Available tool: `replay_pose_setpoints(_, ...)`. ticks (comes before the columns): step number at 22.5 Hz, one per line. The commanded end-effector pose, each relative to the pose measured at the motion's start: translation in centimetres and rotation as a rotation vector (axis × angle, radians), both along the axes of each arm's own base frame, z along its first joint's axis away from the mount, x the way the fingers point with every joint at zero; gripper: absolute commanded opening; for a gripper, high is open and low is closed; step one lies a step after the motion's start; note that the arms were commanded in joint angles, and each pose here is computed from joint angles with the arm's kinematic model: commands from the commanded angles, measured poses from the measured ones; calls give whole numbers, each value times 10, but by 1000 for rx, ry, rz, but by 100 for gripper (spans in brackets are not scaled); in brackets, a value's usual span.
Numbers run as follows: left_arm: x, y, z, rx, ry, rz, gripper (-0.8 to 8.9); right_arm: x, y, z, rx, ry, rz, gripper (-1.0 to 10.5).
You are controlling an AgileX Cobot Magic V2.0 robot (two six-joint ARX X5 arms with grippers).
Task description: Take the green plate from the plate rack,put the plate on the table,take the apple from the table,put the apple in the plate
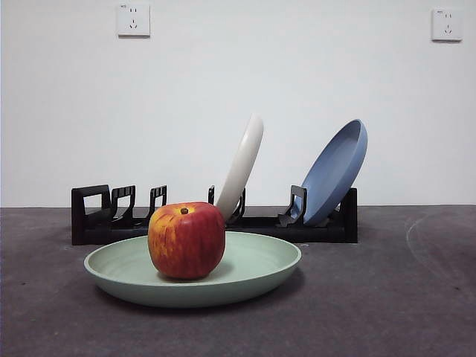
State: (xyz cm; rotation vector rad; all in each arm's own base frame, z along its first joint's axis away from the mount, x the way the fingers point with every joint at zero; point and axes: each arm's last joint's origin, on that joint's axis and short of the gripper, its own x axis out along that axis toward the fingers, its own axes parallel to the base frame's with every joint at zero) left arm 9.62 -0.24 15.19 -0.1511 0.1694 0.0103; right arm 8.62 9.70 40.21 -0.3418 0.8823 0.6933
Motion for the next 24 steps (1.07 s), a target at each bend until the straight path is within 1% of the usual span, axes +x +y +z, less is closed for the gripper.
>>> replay_pose_setpoints(1, 0, 0, -2, 10, 1, -7, -3, -1, 0, -3, -15, 17, -9, -15)
replay_pose_setpoints(6, 0, 0, -2, 10, 1, -7, -3, 5, 2, 2, -15, -92, -73, -15)
replay_pose_setpoints(7, 0, 0, -2, 10, 1, -7, -3, 5, 2, 2, -21, -109, -61, -15)
replay_pose_setpoints(8, 0, 0, -2, 10, 1, -7, -3, 7, 1, 3, -45, -147, -49, -15)
replay_pose_setpoints(10, 0, 0, -2, 10, 1, -7, -3, 10, -1, 8, -57, -240, -52, -15)
replay_pose_setpoints(12, 0, 0, -2, 10, 1, -7, -3, 19, 0, 13, -23, -363, -49, -15)
replay_pose_setpoints(14, 0, 0, -2, 10, 1, -7, -3, 30, -1, 15, 50, -475, -71, -15)
replay_pose_setpoints(16, 0, 0, -2, 10, 1, -7, -3, 51, -9, 5, 174, -587, -139, -15)
replay_pose_setpoints(18, 0, 0, -2, 10, 1, -7, -3, 68, -26, -25, 232, -612, -227, -15)
replay_pose_setpoints(20, 0, 0, -2, 10, 1, -7, -3, 76, -48, -66, 235, -592, -374, -15)
replay_pose_setpoints(24, 0, 0, -2, 10, 1, -7, -3, 71, -76, -123, 218, -568, -564, -15)
